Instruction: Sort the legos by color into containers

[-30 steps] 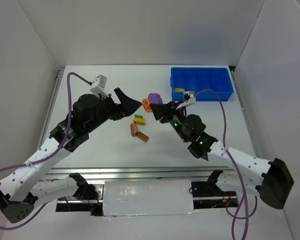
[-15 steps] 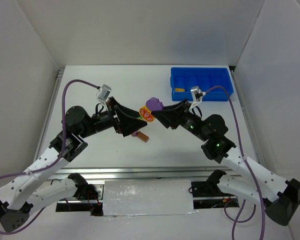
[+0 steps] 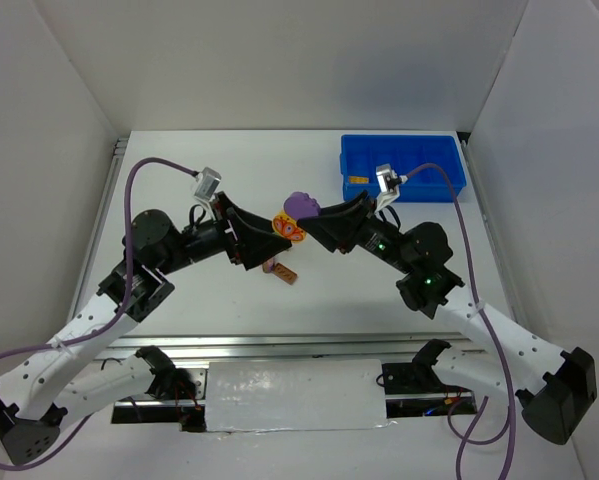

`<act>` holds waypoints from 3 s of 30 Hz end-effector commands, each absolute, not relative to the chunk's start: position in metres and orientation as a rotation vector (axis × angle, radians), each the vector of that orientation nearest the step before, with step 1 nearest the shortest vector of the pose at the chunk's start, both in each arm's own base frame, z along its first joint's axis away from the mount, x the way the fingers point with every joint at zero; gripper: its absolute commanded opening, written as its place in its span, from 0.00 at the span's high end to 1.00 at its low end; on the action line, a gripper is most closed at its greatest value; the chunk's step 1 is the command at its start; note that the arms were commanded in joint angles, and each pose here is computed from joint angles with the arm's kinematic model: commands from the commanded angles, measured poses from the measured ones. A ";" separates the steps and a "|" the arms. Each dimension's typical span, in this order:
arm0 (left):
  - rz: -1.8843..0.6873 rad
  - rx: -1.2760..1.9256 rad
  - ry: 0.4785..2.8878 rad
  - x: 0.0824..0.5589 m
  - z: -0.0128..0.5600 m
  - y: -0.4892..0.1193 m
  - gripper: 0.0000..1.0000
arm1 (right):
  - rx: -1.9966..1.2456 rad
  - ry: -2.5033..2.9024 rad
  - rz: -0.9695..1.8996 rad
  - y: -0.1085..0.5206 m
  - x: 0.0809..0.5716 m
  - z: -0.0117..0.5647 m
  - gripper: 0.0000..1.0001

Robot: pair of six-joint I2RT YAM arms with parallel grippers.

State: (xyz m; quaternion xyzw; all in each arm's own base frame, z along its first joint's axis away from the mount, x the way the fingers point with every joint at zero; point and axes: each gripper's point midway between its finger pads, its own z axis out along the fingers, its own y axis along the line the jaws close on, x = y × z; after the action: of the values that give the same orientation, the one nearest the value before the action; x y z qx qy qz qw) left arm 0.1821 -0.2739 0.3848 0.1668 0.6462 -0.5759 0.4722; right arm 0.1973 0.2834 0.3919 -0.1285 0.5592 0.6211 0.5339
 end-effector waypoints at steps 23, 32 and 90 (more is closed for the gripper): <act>-1.241 0.570 1.553 0.170 0.401 -0.259 0.01 | -0.611 1.422 1.315 0.269 0.197 0.393 1.00; -1.187 0.742 1.558 0.165 0.405 -0.263 0.00 | -1.128 1.488 1.368 0.269 0.155 0.368 1.00; -1.561 0.378 1.368 0.197 0.444 -0.296 1.00 | -0.707 1.222 1.608 0.270 0.173 0.419 0.04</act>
State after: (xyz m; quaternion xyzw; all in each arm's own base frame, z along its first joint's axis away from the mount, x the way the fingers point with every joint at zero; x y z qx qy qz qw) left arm 0.2092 -0.2899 0.4059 0.1457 0.6301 -0.5851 0.4893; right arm 0.1807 0.2770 0.3820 -0.2901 0.5549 0.6426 0.4416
